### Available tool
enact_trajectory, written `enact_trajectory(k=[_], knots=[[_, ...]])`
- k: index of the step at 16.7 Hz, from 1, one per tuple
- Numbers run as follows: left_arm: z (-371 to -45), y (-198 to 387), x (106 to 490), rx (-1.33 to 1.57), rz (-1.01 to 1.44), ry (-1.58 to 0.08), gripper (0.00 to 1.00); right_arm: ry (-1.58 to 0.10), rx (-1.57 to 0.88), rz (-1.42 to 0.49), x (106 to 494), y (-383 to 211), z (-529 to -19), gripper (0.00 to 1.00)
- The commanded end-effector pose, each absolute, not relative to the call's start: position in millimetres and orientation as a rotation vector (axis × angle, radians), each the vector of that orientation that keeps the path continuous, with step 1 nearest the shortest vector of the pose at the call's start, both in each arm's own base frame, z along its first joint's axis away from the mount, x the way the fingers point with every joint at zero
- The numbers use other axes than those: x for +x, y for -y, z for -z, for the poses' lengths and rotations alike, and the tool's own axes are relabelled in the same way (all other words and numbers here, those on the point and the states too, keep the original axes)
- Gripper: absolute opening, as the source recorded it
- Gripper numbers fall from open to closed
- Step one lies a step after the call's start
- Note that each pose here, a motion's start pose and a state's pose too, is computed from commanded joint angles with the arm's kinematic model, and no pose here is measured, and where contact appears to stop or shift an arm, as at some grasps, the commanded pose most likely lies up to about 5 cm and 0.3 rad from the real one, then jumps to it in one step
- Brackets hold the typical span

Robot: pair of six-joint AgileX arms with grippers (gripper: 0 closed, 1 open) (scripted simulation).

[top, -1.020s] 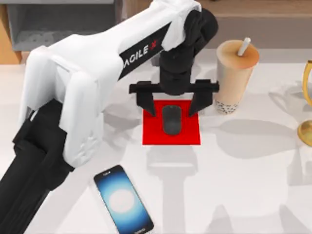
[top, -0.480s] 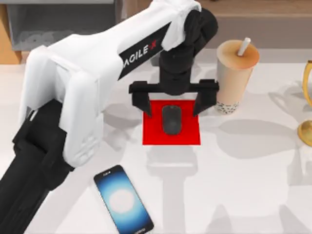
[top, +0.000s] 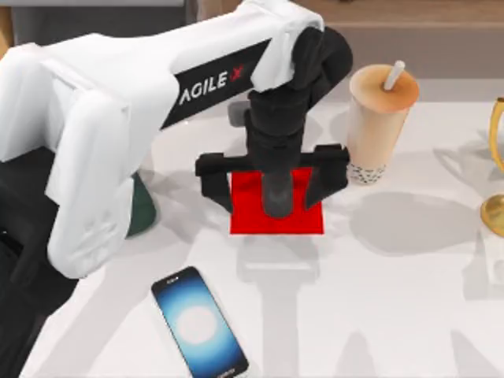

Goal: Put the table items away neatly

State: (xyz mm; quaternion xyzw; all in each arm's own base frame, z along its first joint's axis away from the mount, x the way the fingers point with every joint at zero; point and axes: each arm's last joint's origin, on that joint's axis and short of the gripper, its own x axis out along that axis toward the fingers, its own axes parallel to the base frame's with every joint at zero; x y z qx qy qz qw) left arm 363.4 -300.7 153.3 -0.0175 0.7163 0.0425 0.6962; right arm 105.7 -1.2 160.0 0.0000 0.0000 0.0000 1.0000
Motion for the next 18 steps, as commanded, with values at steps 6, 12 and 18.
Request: enact_trajectory(k=[6,12,18], knots=[[-170,266,291,-0.156,-0.235,-1.589,1.0,0.0,0.0,0.0,106,1,-160,1.0],[-172,219,234,-0.326,-0.357,-1.551,1.0,0.0,0.0,0.0,106,1,-160,1.0],[-172,209,224,-0.374,-0.377,-1.538,1.0,0.0,0.0,0.0,106,1,-160,1.0]])
